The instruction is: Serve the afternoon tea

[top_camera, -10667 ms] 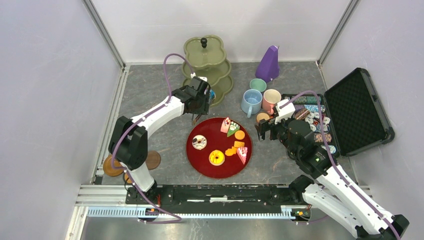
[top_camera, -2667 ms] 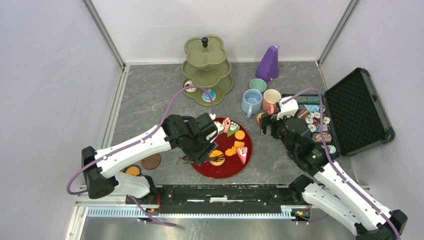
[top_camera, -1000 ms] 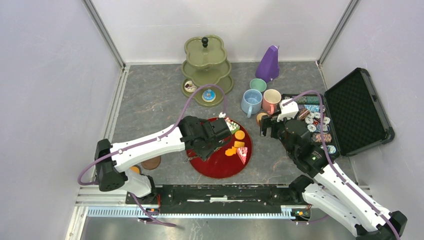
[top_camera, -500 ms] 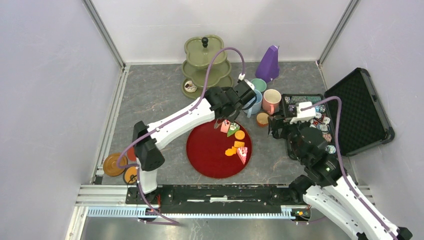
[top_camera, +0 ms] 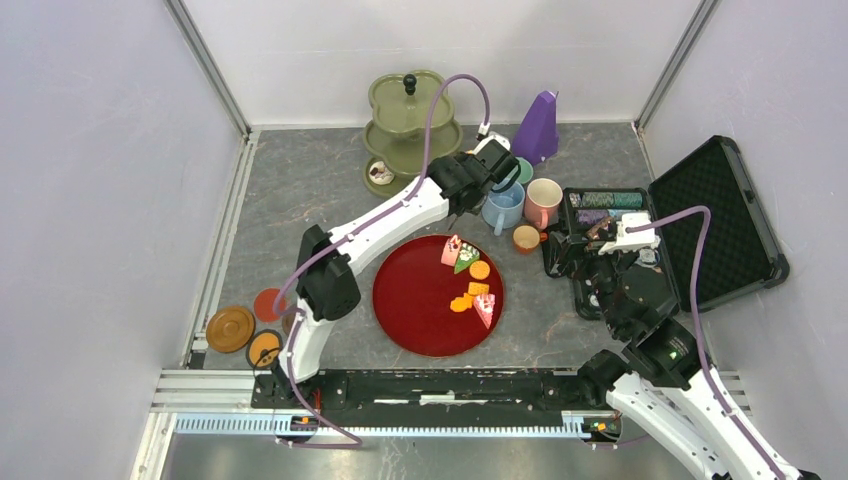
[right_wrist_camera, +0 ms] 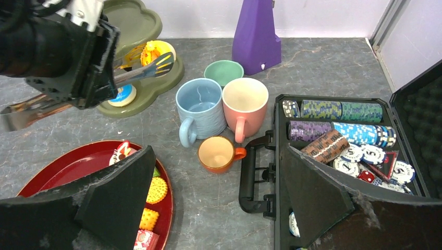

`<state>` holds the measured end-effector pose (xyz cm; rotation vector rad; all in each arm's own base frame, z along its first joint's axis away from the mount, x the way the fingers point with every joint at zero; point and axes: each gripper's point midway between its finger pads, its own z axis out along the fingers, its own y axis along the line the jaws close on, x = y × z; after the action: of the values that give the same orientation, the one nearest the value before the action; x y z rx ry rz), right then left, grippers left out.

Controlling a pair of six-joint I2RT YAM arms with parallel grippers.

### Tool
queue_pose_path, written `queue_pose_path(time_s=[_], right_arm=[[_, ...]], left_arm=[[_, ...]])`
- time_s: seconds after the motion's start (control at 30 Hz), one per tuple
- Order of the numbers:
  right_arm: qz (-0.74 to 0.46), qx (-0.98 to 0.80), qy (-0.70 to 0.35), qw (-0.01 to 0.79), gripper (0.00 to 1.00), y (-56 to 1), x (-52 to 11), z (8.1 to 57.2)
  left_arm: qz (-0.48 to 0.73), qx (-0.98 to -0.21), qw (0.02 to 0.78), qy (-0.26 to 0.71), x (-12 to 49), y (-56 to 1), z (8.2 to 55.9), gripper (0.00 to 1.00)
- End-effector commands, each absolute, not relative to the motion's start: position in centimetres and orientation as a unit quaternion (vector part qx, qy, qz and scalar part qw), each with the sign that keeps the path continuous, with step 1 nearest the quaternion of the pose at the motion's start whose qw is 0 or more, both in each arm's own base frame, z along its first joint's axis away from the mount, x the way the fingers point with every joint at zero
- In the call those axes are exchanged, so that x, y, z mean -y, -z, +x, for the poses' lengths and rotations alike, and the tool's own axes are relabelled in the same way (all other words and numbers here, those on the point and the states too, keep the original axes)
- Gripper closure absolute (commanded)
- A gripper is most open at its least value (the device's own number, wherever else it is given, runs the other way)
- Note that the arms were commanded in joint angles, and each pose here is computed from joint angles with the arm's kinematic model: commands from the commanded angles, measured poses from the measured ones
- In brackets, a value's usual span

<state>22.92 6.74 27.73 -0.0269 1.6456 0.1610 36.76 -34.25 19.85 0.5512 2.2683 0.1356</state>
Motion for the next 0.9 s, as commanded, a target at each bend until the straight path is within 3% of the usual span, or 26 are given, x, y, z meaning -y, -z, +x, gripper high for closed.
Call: queue_pose_path(time_s=[0.0, 0.87], right_arm=[[-0.002, -0.722, -0.078, 0.687, 0.02, -28.9, -6.4, 22.6], [-0.001, -0.727, -0.080, 0.682, 0.02, -28.4, -6.5, 22.5]], left_arm=[[0.168, -0.883, 0.435, -0.058, 35.0, -20.5, 40.0, 0.61], [0.126, -0.896, 0.418, -0.077, 33.0, -14.1, 46.4, 0.57]])
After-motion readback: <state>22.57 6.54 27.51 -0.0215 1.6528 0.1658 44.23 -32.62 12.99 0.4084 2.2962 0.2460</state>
